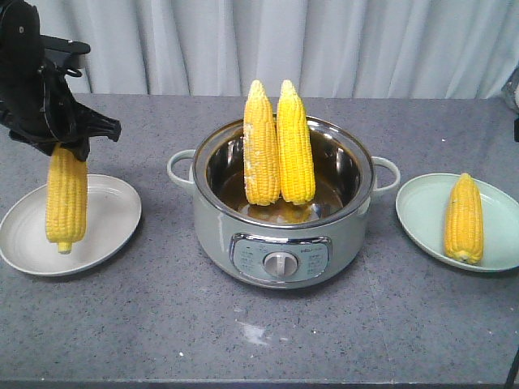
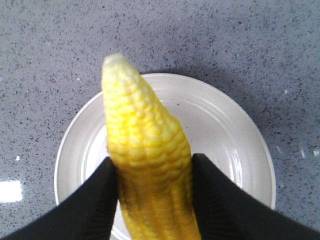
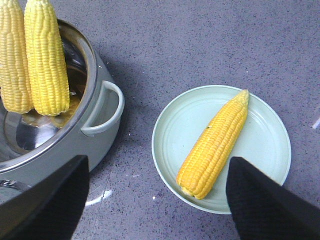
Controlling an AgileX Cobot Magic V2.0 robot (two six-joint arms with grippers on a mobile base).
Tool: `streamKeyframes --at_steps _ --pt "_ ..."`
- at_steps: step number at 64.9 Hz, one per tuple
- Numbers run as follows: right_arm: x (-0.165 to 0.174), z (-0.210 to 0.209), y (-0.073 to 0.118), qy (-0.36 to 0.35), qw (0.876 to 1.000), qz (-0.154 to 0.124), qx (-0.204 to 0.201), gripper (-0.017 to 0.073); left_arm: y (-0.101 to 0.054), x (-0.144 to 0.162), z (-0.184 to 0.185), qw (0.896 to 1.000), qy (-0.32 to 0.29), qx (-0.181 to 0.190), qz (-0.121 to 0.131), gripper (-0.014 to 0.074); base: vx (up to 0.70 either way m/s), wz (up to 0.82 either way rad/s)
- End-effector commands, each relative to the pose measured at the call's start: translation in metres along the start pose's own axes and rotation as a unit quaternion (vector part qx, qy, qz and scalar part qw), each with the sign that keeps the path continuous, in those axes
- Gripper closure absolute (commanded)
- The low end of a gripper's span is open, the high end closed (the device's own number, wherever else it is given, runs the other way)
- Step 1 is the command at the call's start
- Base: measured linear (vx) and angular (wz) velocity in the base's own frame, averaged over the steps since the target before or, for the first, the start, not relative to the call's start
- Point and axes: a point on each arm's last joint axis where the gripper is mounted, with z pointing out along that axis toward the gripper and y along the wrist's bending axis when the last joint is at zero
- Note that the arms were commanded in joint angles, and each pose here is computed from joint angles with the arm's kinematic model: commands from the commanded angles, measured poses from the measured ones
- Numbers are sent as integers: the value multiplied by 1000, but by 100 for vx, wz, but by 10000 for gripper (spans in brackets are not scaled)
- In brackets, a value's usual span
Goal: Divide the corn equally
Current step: 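Lower the cob onto the cream plate and open the left gripper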
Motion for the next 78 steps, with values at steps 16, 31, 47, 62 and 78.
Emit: streamKeyframes --at_steps 16,31,47,62,78 --pt "-8 -11 4 -43 999 -5 3 14 7 -3 -10 1000 -17 7 -4 550 0 0" --pt "-8 -11 4 -43 999 -6 4 14 6 -4 -9 1000 -16 6 -3 534 0 0" --pt "-8 -11 4 -43 999 -6 4 14 6 -4 -9 1000 -16 6 -3 499 0 0" --pt "-8 -11 4 -43 999 -6 4 14 6 -4 -9 1000 -16 6 -3 417 0 0" --pt "-8 -11 4 -43 999 -6 4 14 6 -4 -9 1000 -16 6 -3 243 0 0"
